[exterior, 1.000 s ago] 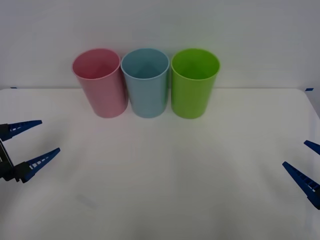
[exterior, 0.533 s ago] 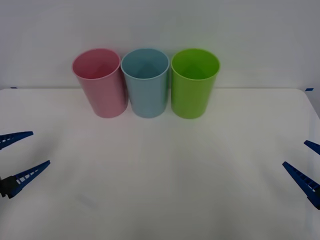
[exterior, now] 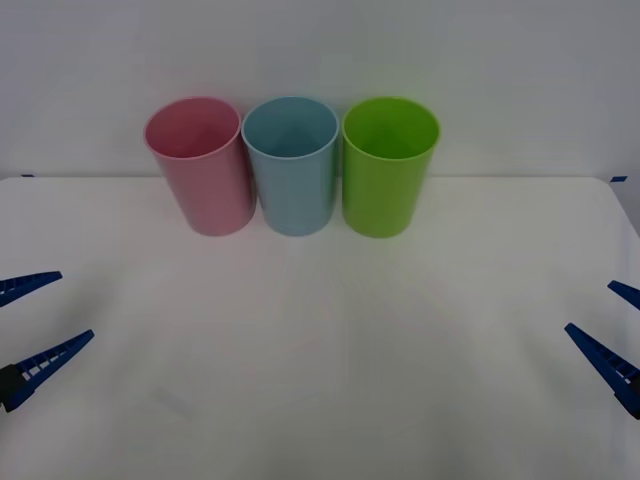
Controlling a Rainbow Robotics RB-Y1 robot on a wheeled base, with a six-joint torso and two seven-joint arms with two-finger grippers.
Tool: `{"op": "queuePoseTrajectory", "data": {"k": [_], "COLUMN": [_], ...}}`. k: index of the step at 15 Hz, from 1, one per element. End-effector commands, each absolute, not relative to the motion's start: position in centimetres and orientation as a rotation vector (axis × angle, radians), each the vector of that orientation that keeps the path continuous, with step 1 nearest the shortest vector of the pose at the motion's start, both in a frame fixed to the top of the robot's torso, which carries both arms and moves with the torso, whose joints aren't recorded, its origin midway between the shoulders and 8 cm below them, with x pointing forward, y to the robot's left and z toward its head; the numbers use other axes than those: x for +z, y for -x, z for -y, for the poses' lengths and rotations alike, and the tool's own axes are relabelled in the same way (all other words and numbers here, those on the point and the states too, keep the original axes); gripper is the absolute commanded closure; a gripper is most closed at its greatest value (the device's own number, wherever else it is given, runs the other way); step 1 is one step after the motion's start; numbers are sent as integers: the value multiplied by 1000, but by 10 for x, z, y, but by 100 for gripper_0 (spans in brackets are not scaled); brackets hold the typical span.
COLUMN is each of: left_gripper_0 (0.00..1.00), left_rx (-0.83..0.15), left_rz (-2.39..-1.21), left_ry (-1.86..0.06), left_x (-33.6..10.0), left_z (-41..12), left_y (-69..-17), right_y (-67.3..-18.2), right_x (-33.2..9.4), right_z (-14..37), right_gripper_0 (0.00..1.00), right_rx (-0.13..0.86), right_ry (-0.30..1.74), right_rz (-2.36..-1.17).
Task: Grasp the object on the table and drop it into the matching bin: aluminum can to the light blue bin, PET bottle to the pink bin.
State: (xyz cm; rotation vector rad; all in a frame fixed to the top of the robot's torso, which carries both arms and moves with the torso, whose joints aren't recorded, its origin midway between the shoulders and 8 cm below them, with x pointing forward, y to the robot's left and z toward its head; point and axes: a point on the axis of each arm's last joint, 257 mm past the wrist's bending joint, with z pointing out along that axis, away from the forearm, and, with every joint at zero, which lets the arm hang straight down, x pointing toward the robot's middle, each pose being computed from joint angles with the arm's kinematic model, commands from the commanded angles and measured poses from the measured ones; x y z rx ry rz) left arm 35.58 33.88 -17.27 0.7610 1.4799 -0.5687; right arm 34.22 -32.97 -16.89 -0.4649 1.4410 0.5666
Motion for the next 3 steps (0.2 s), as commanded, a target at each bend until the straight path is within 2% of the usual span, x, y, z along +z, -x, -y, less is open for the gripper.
{"op": "queuePoseTrajectory", "data": {"k": [1,3], "left_gripper_0": [0,0], "left_rx": [-579,-579], "left_rz": [-1491,-1491], "left_ry": [-753,-753], "left_x": [-176,-176], "left_z": [-339,-339], "left_y": [-353,-353], "right_y": [-342,-342], "right_x": [-169,-169], "right_z": [330,330], "right_gripper_0": [0,0], "right_rx": [567,567], "right_ry": [465,465], "right_rz": [-1441,-1441]}}
